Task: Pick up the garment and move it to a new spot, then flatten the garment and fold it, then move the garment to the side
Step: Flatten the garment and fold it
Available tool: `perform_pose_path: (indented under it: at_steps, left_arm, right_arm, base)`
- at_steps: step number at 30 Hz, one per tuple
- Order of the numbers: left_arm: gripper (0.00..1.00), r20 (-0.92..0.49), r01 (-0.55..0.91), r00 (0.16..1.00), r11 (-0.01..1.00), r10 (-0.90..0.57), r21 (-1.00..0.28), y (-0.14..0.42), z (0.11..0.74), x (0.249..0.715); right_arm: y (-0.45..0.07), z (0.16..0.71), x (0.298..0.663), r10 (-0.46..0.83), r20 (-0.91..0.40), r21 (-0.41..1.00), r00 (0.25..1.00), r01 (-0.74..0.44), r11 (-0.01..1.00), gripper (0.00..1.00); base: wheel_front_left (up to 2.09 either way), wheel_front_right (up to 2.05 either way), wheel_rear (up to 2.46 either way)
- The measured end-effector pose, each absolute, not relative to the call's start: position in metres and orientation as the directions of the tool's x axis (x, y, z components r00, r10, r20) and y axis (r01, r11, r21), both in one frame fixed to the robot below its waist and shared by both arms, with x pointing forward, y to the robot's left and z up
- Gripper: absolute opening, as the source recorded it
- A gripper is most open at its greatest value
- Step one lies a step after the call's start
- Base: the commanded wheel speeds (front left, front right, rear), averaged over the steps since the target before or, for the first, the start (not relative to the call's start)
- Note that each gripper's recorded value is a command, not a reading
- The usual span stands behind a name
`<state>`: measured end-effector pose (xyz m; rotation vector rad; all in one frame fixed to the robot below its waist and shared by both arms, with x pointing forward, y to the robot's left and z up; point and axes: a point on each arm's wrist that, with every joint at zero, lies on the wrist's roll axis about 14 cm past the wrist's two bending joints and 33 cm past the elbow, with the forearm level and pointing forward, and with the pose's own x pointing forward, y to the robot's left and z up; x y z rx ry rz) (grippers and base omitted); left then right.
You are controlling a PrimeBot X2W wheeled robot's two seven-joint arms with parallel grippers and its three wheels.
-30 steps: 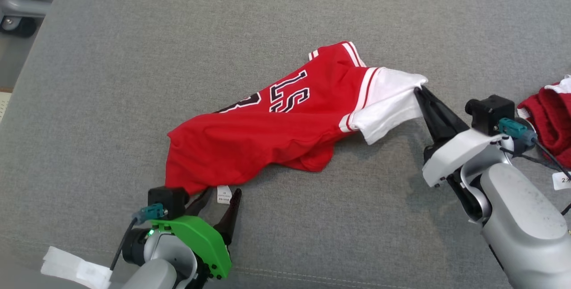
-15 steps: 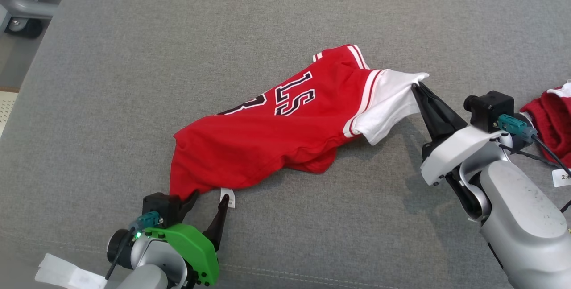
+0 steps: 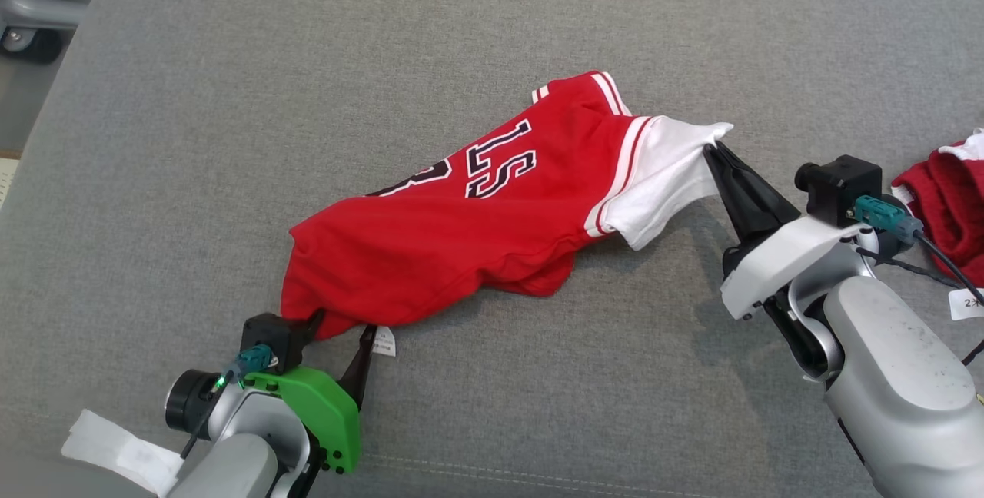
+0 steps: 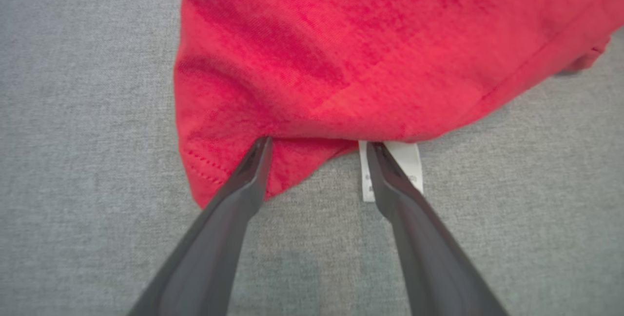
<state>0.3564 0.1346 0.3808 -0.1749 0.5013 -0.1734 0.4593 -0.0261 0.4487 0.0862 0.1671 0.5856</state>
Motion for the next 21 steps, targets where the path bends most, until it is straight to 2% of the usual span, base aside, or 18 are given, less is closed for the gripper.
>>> perform_pose_path:
  at_steps: [5,6,8,11,14,18,21]
  left_arm:
    - [1.00,-0.498,0.151,0.838,0.973,-0.221,-0.177,0.132,0.370,0.353]
    - [0.85,-0.505,0.156,0.833,0.972,-0.225,-0.175,0.130,0.368,0.352]
    - [0.00,-0.521,0.179,0.818,0.968,-0.245,-0.173,0.127,0.365,0.352]
    - [0.00,-0.532,0.182,0.797,0.953,-0.287,-0.241,0.120,0.365,0.355]
    - [0.00,-0.492,0.133,0.798,0.898,-0.347,-0.419,0.107,0.378,0.364]
    - [0.00,-0.298,0.249,0.803,0.746,-0.516,-0.618,0.072,0.432,0.376]
    - [0.00,-0.169,0.334,0.817,0.691,-0.552,-0.641,0.072,0.476,0.386]
  right_arm:
    - [-0.029,0.447,0.459,0.550,-0.139,0.129,0.823,-0.536,0.834,0.00]
    - [-0.030,0.447,0.459,0.548,-0.140,0.129,0.824,-0.534,0.836,0.00]
    - [-0.032,0.446,0.459,0.545,-0.141,0.128,0.827,-0.531,0.838,0.00]
    - [-0.035,0.448,0.459,0.540,-0.139,0.130,0.830,-0.526,0.841,0.00]
    - [-0.037,0.460,0.461,0.532,-0.104,0.175,0.840,-0.511,0.841,0.00]
    - [-0.058,0.492,0.477,0.487,-0.022,0.171,0.873,-0.477,0.862,0.00]
    - [-0.082,0.523,0.489,0.445,0.053,0.159,0.894,-0.448,0.880,0.00]
  base:
    - [0.00,0.00,0.00]
    - [0.00,0.00,0.00]
    - [0.00,0.00,0.00]
    - [0.00,0.00,0.00]
    - [0.00,0.00,0.00]
    - [0.00,0.00,0.00]
    - [0.00,0.00,0.00]
